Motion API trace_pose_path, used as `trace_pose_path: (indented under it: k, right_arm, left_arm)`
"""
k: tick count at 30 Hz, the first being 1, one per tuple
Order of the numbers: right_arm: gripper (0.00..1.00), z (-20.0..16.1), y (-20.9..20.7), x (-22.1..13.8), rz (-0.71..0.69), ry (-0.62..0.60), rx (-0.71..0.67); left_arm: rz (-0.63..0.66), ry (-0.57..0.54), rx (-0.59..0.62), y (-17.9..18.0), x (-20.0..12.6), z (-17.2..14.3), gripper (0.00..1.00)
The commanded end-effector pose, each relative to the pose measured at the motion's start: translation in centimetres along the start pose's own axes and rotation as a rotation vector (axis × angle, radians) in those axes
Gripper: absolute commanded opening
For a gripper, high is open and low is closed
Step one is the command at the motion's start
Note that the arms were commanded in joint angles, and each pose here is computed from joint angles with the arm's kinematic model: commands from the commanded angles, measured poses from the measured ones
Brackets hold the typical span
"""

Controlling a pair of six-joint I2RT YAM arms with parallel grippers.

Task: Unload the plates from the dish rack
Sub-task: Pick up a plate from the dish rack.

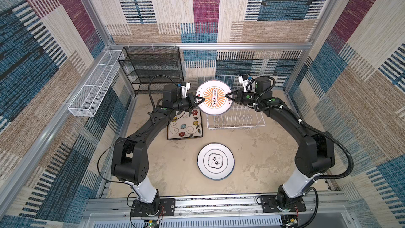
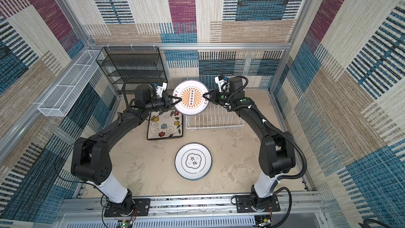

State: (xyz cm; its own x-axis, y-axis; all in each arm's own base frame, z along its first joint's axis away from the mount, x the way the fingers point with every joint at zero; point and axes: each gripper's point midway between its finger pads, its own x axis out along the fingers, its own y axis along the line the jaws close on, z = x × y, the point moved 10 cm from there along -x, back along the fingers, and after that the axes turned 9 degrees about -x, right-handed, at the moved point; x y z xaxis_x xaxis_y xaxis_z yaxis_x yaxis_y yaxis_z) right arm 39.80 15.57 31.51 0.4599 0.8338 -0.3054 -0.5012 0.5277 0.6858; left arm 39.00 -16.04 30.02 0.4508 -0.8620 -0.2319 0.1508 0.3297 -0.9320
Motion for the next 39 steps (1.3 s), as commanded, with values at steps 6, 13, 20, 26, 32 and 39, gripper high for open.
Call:
trace_pose_path:
  k: [6,13,20,26,32,39]
  right_arm:
    - [0.17,0.3,0.9,-0.3,0.013,-0.025,-0.085]
    - [0.57,1.3,2.6,-2.5,-0.103,-0.126,-0.276]
    - [0.91,0.3,3.9,-5.4,-0.227,-0.183,-0.547]
    - [1.00,-2.2,5.2,-7.7,-0.261,-0.186,-0.788]
    - [1.00,-5.5,6.8,-9.2,-0.217,-0.154,-1.027]
    - [1.00,-8.5,7.5,-10.0,-0.180,-0.062,-1.166]
  left_arm:
    - [-0.053,-0.013,0.045,-1.5,-0.6,0.1,0.00]
    - [-0.049,-0.017,0.021,-1.9,-2.5,-0.4,0.00]
    - [0.050,0.016,0.033,-2.5,-5.1,-2.4,0.00]
    - [0.160,0.062,0.038,-2.6,-7.8,-5.5,0.00]
    - [0.222,0.104,-0.019,-0.9,-9.7,-8.9,0.00]
    - [0.286,0.162,-0.096,2.0,-11.4,-12.9,0.00]
